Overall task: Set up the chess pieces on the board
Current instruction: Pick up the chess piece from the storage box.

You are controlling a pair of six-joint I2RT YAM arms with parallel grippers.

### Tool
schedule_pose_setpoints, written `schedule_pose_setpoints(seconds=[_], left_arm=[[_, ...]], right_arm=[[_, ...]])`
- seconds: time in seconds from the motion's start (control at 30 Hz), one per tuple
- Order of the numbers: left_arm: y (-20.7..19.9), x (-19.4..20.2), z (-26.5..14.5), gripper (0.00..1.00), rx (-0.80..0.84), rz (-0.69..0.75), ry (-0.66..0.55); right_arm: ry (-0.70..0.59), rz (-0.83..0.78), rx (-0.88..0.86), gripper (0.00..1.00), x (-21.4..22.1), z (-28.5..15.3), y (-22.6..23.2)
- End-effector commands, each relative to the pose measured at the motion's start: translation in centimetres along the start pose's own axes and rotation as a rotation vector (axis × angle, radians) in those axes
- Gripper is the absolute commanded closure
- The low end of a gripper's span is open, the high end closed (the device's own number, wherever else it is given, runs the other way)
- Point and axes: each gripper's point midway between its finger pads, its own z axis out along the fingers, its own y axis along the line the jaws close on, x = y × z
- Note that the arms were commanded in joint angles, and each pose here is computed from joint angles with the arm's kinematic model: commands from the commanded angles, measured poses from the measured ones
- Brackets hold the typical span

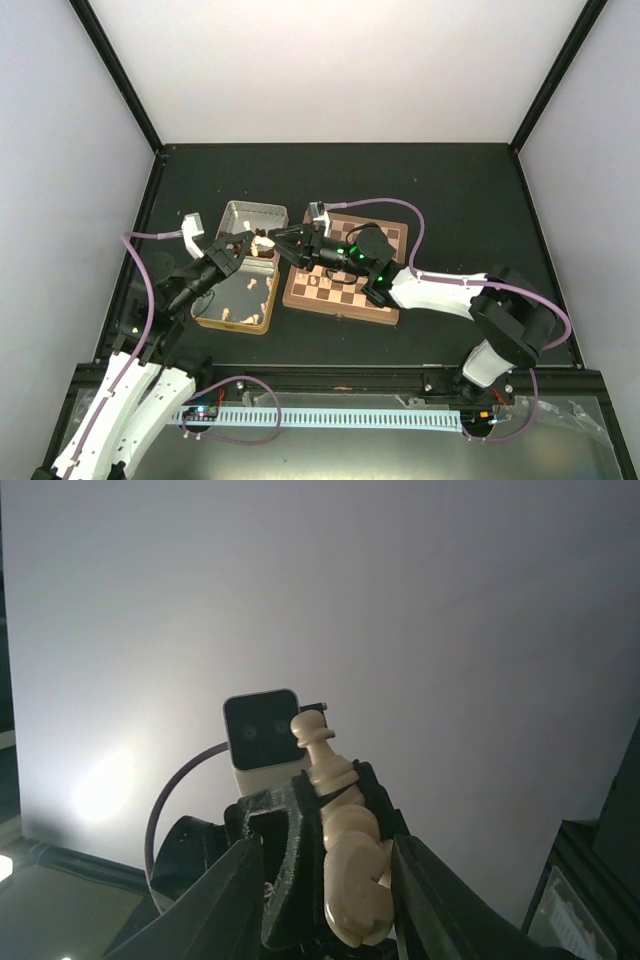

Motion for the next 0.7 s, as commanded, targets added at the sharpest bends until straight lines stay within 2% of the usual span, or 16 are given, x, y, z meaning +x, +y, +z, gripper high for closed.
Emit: schedule_pose_setpoints(seconds=[0.0, 0.17, 0.4, 0.67], left_arm=[[-0.8, -0.4, 0.0, 0.97, 0.031, 0.000, -0.010], [-0.7, -0.3, 0.0, 0.97, 0.027, -0.005, -0.007], [-0.5, -0.2, 0.2, 0.97, 0.021, -0.006, -0.001], [0.4, -0.1, 0.1, 0.97, -0.015, 0.014, -0.004]], right_arm=[[0.018, -0.037, 0.002, 0.64, 0.5, -0.1, 0.5], [0.026, -0.062, 0.032, 0.69, 0.6, -0.1, 0.1], [0.013, -0.086, 0.050, 0.88, 0.4, -0.3, 0.2], [-0.019, -0.135, 0.113, 0.94, 0.1, -1.2, -0.5]])
